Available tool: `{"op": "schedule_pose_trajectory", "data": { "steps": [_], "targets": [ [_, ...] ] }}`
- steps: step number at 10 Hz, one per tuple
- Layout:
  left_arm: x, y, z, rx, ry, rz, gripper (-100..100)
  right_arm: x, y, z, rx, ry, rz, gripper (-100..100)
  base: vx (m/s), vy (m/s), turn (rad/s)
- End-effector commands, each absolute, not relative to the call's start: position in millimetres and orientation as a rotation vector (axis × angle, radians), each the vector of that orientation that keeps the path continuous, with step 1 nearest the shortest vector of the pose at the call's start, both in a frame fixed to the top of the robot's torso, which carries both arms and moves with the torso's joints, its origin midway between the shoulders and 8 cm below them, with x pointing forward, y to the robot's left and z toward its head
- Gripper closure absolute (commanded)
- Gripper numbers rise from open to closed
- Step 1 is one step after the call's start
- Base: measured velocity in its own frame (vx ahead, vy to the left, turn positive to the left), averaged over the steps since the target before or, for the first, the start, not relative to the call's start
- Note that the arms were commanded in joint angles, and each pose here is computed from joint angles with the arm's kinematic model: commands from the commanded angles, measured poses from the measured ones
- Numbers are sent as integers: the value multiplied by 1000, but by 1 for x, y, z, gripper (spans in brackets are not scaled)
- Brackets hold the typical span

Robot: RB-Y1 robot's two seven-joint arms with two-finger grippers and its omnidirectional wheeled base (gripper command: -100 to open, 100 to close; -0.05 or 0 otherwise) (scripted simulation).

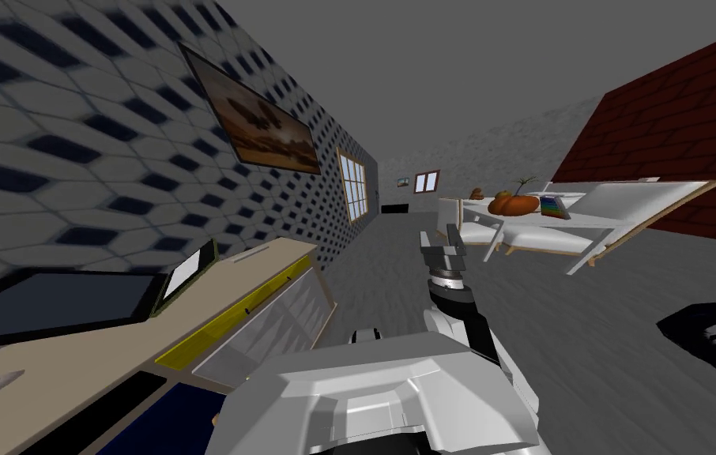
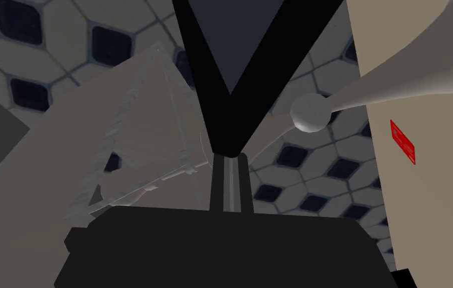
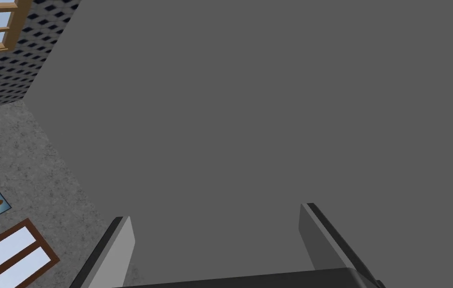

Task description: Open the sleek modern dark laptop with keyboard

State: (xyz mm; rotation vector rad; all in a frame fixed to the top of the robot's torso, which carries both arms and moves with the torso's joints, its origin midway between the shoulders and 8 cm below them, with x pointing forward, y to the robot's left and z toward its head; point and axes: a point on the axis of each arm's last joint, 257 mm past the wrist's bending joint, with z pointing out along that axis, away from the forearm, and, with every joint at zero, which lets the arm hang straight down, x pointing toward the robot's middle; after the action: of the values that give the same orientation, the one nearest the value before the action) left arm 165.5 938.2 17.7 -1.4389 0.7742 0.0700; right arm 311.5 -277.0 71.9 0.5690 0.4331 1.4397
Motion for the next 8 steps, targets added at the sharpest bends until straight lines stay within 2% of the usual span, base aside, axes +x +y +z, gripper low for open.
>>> {"op": "schedule_pose_trajectory", "data": {
  "steps": [1, 4, 6, 8],
  "targets": [
    [183, 921, -29, -1479, 823, 78, 100, 311, -277, 72, 569, 433, 1439, 0, 1, 81, 154],
    [210, 909, -22, -1465, 820, 40, 100, 311, -277, 72, 569, 433, 1440, 0, 4, 30, -28],
    [231, 887, -60, -1493, 866, 41, 100, 311, -277, 72, 569, 433, 1439, 0, -16, 81, 275],
    [259, 875, -42, -1464, 867, 4, 100, 311, -277, 72, 569, 433, 1440, 0, -1, 24, -1]
  ]
}}
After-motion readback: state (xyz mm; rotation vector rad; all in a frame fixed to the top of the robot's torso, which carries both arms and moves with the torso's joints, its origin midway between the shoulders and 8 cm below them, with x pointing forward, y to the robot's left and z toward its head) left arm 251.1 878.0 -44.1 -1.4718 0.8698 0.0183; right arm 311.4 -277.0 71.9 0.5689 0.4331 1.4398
